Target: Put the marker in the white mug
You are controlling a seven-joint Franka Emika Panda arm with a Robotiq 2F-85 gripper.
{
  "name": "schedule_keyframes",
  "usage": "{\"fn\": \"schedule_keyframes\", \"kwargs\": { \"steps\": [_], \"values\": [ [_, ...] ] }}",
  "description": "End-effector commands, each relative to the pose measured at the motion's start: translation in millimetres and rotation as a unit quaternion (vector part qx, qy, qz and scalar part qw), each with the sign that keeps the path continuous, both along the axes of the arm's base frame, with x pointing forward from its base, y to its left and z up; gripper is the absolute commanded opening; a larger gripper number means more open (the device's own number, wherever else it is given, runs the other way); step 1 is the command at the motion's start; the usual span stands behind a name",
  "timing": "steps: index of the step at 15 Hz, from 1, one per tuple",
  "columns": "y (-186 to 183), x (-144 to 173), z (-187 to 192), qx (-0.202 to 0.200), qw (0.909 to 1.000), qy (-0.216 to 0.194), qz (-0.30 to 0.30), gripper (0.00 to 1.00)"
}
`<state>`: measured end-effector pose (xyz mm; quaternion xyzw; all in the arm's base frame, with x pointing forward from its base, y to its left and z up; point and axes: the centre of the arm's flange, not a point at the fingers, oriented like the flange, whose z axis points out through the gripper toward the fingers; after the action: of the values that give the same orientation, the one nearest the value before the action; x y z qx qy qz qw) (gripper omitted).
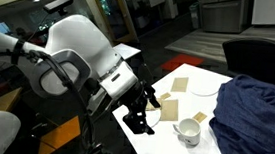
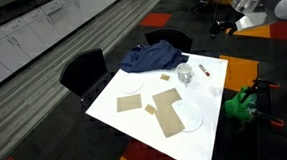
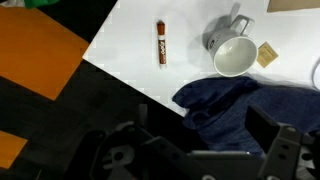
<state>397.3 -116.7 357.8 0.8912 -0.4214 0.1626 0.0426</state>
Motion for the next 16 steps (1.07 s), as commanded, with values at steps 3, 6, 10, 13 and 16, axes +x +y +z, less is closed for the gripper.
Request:
{"fn": "schedule_keyframes", "kwargs": {
  "steps": [3,6,10,13,16],
  "values": [
    [-18.2,19.9,-57.5,-0.003,0.9971,0.007,-0.076,1.00],
    [-25.7,24.3,-83.3,0.006,0.9963,0.019,-0.084,1.00],
    [-42.5,29.1,-117.6,0.010,0.9953,0.044,-0.086,1.00],
    [-53.1,33.7,-143.7,0.020,0.9950,0.057,-0.079,1.00],
    [-58.7,41.2,-169.3,0.024,0.9949,0.059,-0.077,1.00]
  ]
}}
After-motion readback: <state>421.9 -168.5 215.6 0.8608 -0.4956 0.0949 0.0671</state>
